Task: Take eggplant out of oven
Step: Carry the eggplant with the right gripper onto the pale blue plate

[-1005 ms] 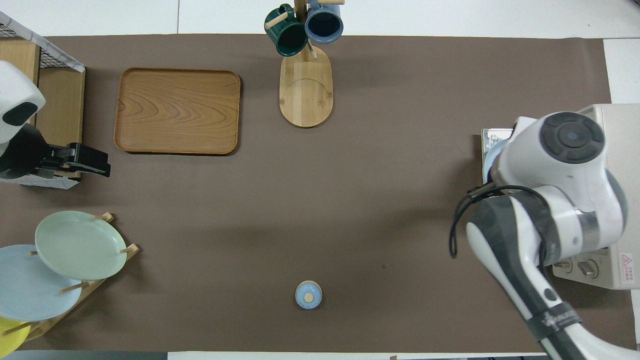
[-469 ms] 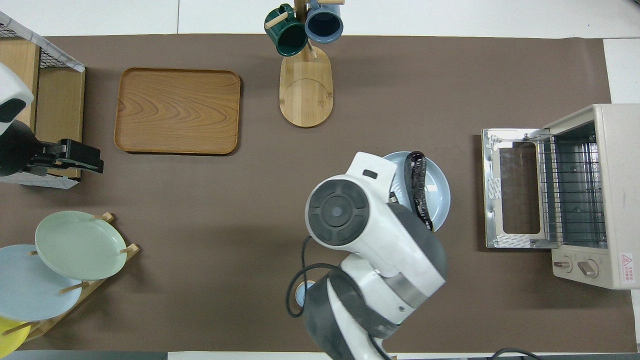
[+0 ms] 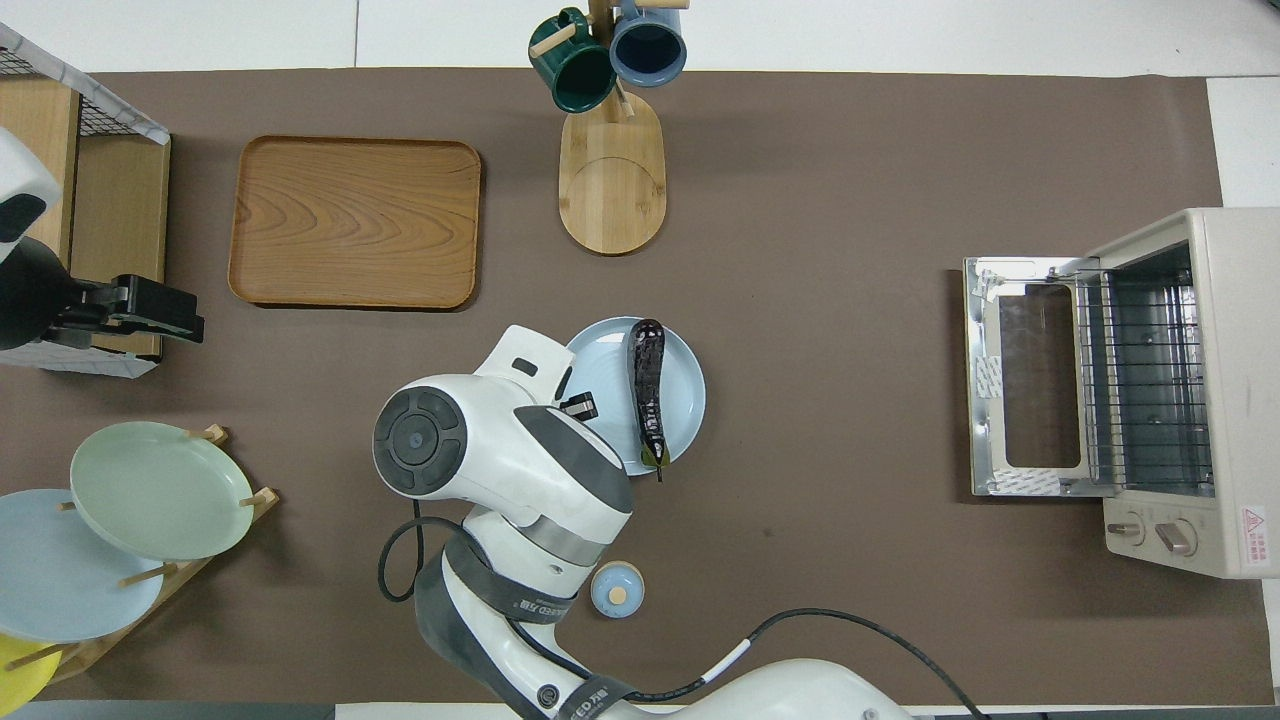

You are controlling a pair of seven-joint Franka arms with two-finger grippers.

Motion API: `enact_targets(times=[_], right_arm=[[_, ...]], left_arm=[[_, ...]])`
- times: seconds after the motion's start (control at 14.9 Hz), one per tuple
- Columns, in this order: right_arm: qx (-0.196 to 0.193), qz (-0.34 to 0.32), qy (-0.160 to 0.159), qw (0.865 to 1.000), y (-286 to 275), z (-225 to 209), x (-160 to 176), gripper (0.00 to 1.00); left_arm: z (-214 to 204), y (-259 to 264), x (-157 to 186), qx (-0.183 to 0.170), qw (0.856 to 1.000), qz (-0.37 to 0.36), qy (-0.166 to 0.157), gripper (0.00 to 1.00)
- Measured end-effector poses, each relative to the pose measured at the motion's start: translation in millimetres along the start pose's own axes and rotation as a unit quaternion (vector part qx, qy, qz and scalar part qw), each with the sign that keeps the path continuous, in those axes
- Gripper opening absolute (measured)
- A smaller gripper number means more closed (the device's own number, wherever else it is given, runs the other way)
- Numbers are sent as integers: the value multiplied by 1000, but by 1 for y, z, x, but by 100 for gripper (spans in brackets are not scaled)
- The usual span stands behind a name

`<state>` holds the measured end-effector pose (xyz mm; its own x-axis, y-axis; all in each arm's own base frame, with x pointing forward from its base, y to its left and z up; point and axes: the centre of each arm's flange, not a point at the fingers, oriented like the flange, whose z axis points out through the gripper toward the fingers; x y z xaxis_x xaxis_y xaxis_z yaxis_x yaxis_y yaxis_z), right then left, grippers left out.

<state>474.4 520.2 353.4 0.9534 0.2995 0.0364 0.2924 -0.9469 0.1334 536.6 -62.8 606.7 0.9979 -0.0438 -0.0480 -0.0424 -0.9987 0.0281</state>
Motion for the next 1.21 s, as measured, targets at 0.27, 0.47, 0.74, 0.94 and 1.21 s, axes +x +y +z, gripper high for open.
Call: enact_targets(times=[0.27, 0.47, 0.74, 0.94, 1.21], right_arm=[[47, 16, 5, 999, -14, 8, 0, 3], [71, 28, 15, 997, -16, 13, 1, 8], [77, 42, 28, 996, -2, -1, 13, 34], [68, 73, 22, 995, 55, -26, 33, 42], [38, 63, -35, 997, 190, -60, 41, 2]], left_arm=[[0, 0, 1, 0, 1000, 0, 3, 100], [-1, 0, 1, 0, 1000, 0, 3, 100], [-1, 0, 2, -1, 1000, 0, 8, 100], [0, 2, 3, -1, 1000, 1, 12, 100], [18, 35, 4, -6, 1000, 4, 9, 100]])
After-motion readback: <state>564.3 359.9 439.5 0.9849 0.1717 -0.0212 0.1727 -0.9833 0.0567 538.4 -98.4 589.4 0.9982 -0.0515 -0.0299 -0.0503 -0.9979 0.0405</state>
